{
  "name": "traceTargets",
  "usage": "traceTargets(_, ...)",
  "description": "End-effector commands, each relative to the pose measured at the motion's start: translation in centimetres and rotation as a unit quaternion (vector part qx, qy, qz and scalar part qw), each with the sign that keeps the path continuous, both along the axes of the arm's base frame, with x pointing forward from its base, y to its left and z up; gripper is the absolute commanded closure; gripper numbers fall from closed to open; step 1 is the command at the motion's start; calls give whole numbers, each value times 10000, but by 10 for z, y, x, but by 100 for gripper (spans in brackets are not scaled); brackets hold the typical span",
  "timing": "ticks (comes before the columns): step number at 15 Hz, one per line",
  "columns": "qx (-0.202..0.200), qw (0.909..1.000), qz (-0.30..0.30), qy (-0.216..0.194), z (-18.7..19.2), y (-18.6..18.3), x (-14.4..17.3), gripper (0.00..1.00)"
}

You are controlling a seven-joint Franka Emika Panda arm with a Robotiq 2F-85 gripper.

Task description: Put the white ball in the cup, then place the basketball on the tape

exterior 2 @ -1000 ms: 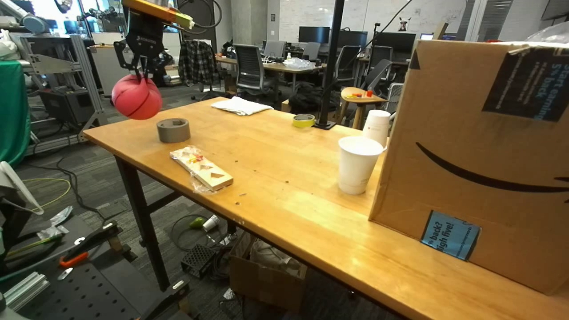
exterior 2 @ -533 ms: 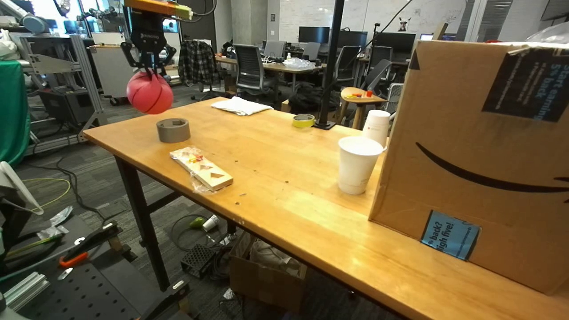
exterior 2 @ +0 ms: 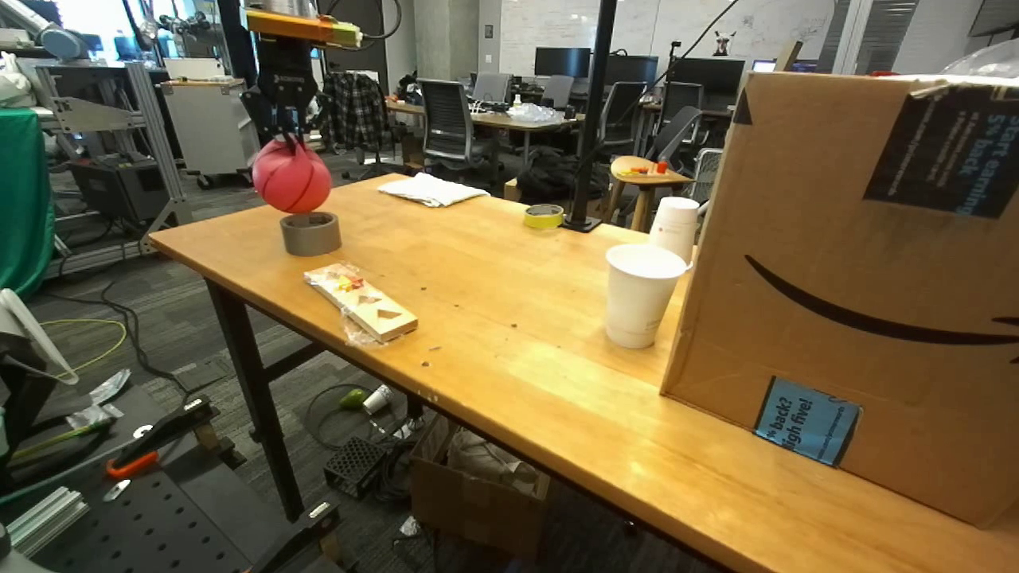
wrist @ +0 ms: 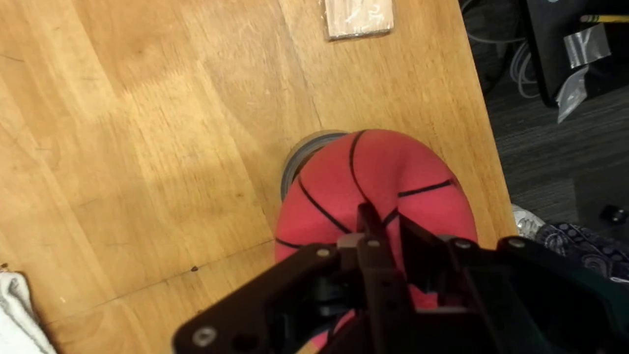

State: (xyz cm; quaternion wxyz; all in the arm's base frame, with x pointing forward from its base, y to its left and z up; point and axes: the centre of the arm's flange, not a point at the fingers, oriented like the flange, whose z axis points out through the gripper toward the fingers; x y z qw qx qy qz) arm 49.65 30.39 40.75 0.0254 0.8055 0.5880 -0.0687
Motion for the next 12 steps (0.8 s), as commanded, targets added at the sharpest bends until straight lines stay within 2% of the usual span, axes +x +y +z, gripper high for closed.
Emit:
traceTargets(1, -53, 9999, -22, -121, -6, 1, 9, 95)
traceTargets(9, -214, 9997, -44, -77, -24, -10, 17, 94)
traceTargets(10, -225, 9997, -47, -68, -24, -12, 17, 91)
traceTargets(11, -234, 9997, -55, -58, -25, -13, 17, 66)
traceTargets(12, -232, 9997, -64, -42, -25, -13, 17, 65)
